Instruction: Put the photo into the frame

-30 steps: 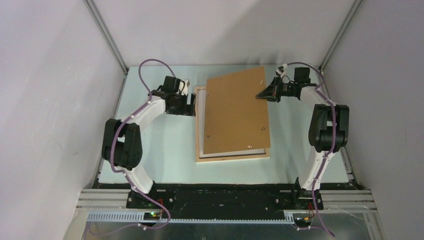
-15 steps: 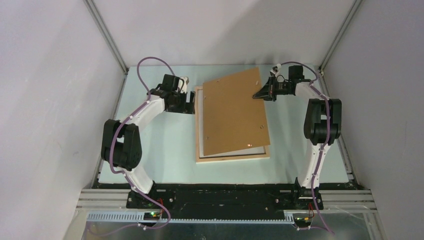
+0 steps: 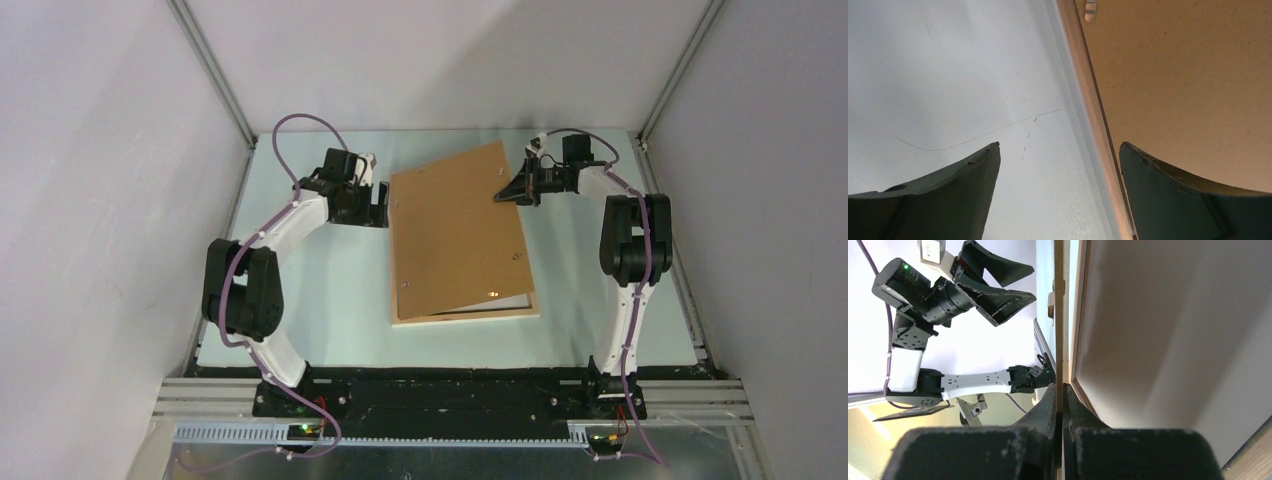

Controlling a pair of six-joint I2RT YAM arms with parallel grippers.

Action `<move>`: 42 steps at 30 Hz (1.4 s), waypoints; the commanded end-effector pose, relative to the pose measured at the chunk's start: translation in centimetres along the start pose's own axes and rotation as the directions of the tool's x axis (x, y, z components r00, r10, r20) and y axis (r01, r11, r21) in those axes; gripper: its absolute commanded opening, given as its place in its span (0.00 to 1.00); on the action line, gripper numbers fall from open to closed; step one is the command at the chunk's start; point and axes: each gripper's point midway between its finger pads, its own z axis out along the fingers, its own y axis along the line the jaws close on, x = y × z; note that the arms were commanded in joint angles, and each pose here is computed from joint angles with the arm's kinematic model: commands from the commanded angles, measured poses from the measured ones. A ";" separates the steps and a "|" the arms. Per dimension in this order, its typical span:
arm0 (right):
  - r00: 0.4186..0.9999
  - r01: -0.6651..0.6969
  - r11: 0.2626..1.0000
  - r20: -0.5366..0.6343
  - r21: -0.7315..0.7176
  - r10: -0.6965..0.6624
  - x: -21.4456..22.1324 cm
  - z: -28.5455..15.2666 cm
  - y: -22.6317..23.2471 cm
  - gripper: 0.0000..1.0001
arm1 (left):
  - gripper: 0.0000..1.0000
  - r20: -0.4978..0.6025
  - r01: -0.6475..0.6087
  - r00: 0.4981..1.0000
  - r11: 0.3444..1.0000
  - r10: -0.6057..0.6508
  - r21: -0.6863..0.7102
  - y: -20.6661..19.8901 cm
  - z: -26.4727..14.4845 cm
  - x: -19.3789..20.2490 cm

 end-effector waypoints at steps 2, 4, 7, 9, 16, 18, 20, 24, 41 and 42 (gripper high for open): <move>0.999 0.016 0.995 -0.034 -0.101 -0.019 -0.4 -0.2 2.6 0.00 | 0.92 0.062 -0.005 0.998 1.000 0.004 0.004 0.1 -1.3 -1.9; 0.999 0.013 0.995 -0.036 -0.102 -0.017 -0.4 -0.1 2.5 0.00 | 0.92 0.061 -0.004 0.998 1.000 0.003 0.004 0.0 -1.3 -1.9; 0.999 0.008 0.994 -0.038 -0.106 -0.013 -0.4 -0.1 2.4 0.00 | 0.92 0.060 -0.002 0.998 1.000 0.002 0.008 0.0 -1.2 -1.9; 0.999 0.006 0.994 -0.040 -0.105 -0.010 -0.4 0.0 2.3 0.00 | 0.92 0.059 -0.001 0.998 1.000 0.000 0.010 0.0 -1.2 -1.9; 0.999 0.002 0.995 -0.037 -0.103 -0.006 -0.4 0.0 1.9 0.00 | 0.92 0.058 0.002 0.998 1.000 -0.003 0.016 -0.1 -1.2 -1.9; 0.999 0.003 0.995 -0.034 -0.100 -0.007 -0.4 -0.1 1.8 0.00 | 0.92 0.057 0.002 0.998 1.000 -0.003 0.017 -0.1 -1.1 -1.9; 1.000 0.002 0.995 -0.030 -0.098 -0.005 -0.4 -0.2 1.7 0.00 | 0.92 0.057 0.001 0.998 1.000 -0.003 0.020 -0.1 -1.2 -1.9; 1.000 -0.008 0.995 -0.017 -0.102 0.006 -0.5 -0.4 1.5 0.00 | 0.92 0.054 0.004 0.999 1.000 -0.006 0.025 -0.2 -1.1 -1.8; 1.000 -0.012 0.995 0.002 -0.101 0.013 -0.7 -0.5 0.6 0.00 | 0.92 0.049 0.006 0.999 1.000 -0.007 0.030 -0.3 -1.0 -1.7; 1.000 -0.010 0.995 0.003 -0.101 0.011 -0.8 -0.5 0.5 0.00 | 0.92 0.048 0.006 0.999 1.000 -0.008 0.030 -0.2 -1.0 -1.6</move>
